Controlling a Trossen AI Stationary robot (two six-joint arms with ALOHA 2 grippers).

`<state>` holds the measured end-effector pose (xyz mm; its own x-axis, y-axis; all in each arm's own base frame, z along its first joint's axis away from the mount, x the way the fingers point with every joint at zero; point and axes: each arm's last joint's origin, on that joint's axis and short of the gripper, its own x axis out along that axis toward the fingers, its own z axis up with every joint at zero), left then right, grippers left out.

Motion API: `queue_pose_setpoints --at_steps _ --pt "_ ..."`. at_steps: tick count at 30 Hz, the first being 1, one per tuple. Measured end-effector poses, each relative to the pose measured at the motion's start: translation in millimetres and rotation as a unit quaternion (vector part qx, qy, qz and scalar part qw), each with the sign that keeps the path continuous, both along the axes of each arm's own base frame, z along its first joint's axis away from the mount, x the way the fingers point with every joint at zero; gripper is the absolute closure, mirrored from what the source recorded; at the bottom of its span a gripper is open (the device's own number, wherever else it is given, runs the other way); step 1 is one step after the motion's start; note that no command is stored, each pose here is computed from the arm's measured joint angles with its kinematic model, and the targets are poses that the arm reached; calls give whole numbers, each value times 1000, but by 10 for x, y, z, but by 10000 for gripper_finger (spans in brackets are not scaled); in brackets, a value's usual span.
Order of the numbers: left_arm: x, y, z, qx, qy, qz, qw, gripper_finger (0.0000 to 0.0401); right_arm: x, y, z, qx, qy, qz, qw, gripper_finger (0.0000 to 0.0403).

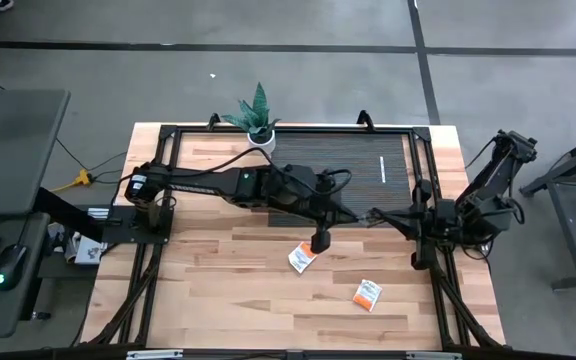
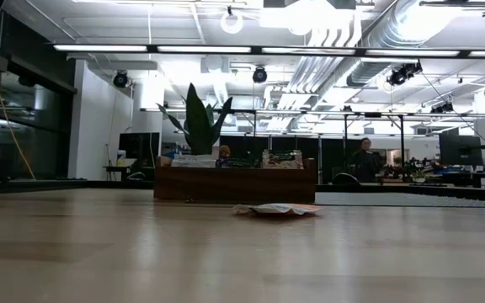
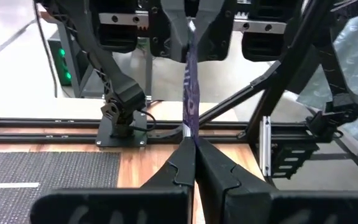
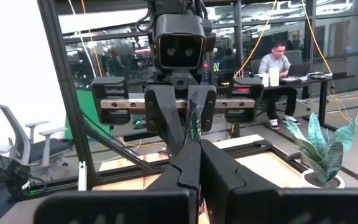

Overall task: Pick & Place Tea
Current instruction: Put the blue tea bag into the middle section of the wooden organizer

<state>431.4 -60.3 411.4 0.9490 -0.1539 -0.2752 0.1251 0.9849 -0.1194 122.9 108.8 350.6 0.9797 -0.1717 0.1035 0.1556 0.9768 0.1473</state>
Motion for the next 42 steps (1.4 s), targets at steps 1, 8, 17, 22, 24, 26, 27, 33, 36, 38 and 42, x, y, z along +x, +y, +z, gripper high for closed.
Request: queue_pose_setpoints --at_steps 1,8,17,22,24,26,27,33,36,38,42 --pt "-2 -2 -4 -2 2 -6 1000 400 0 -1 -2 2 1 -2 1000 400" --pt "-8 -12 -19 -3 11 -21 1000 331 -3 -12 -3 6 2 -20 1000 402" --pt "-148 156 -58 15 84 55 995 198 7 -15 -137 12 41 -45 998 402" --pt "-601 314 285 54 93 92 990 203 36 14 -319 38 80 -50 995 403" --pt "-671 355 361 61 84 98 990 211 80 22 -378 41 91 -57 993 403" --pt "-787 386 401 72 98 99 988 219 152 20 -425 47 101 -61 992 403" --pt "-873 397 398 77 119 97 985 223 202 12 -448 48 106 -63 991 403" --pt "-1132 417 358 86 124 90 984 246 550 -82 -571 64 137 -51 987 403" --pt "-1196 464 183 66 99 97 988 255 701 -188 -608 71 145 -49 986 403" --pt "-1358 482 -16 45 105 93 989 260 793 -279 -622 77 148 -46 985 403" --pt "-1654 534 -403 -16 48 108 993 263 960 -515 -640 89 153 -31 984 403"
